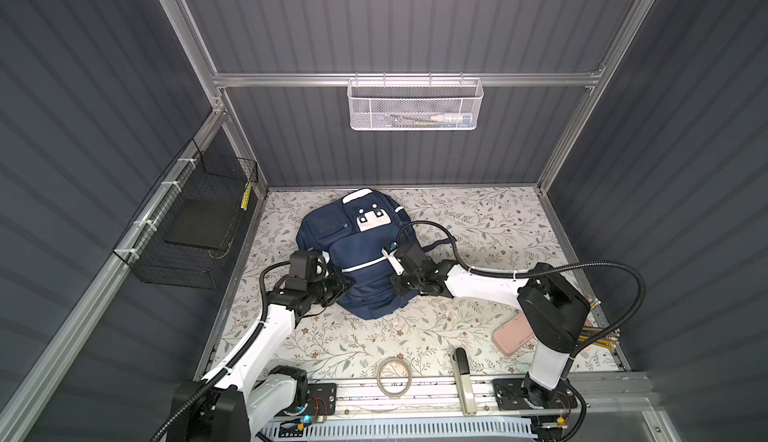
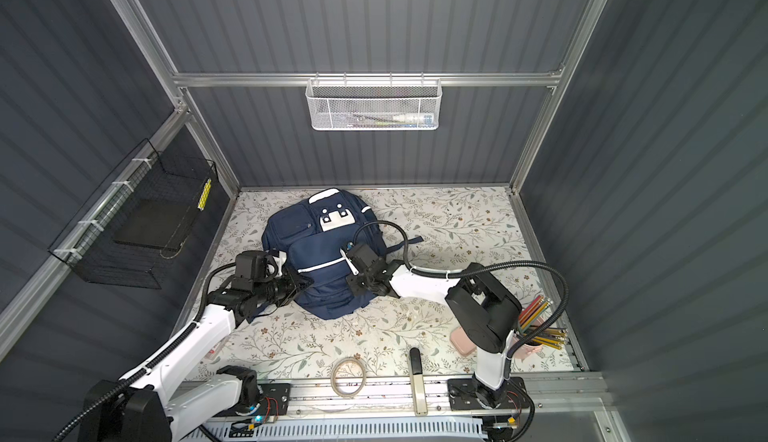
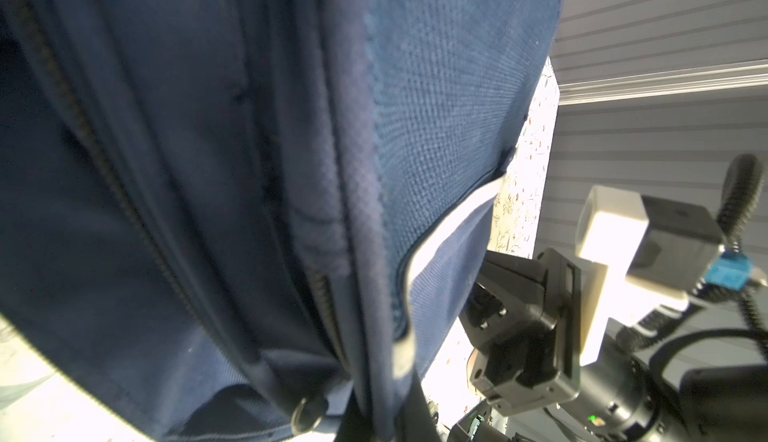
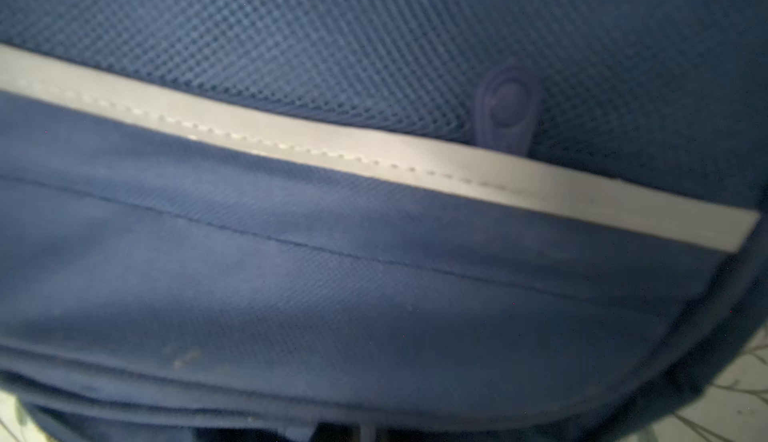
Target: Pack the student bag
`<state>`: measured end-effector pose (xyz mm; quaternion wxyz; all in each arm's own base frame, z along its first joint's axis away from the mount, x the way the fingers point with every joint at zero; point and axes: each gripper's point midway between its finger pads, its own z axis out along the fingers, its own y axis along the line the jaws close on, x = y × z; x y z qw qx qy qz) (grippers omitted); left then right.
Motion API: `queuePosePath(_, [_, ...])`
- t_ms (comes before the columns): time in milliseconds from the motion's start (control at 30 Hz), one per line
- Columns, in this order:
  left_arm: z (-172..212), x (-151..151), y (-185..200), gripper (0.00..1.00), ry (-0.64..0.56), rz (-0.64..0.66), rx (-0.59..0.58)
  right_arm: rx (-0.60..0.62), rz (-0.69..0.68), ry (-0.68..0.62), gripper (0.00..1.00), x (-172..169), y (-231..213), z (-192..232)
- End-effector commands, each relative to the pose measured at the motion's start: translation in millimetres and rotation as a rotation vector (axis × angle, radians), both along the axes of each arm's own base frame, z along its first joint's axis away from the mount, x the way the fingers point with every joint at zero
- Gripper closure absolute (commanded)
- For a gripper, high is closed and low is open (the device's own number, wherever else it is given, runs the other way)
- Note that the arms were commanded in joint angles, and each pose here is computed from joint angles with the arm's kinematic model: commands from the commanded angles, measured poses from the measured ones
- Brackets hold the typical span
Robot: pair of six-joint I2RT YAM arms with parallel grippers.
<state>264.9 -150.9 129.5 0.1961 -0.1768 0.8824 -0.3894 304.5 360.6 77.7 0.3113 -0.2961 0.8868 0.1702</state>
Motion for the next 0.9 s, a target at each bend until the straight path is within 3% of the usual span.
queuePosePath(0, [15.9,-7.2,-8.9,1.00,-0.040,-0.064,-0.039,-0.023,-0.134,-0.025,1.00,18.9,-35.9,4.2])
queuePosePath(233, [30.0,-12.8,4.9,1.00,-0.076,-0.075,0.061,-0.026,-0.330,0.015,1.00,52.8,-111.9,4.7])
queuePosePath(333, [35.0,-13.1,9.8,1.00,-0.091,-0.071,0.095,-0.028,-0.317,0.014,1.00,60.7,-116.0,9.4])
queuePosePath(467, [22.2,-0.7,11.4,1.00,-0.077,-0.075,0.118,-0.004,-0.255,-0.034,1.00,38.7,-102.2,29.2])
queuePosePath(700, [27.2,65.0,39.2,0.98,-0.149,0.007,0.229,0.042,-0.231,-0.024,1.00,-27.2,-76.8,38.7])
queuePosePath(800, [34.9,77.6,24.7,0.71,-0.164,-0.007,0.125,0.072,-0.196,-0.008,1.00,-40.1,-49.9,37.5])
queuePosePath(867, [38.8,73.7,20.1,0.41,-0.169,0.002,0.072,0.074,-0.181,-0.002,1.00,-40.2,-36.3,34.1])
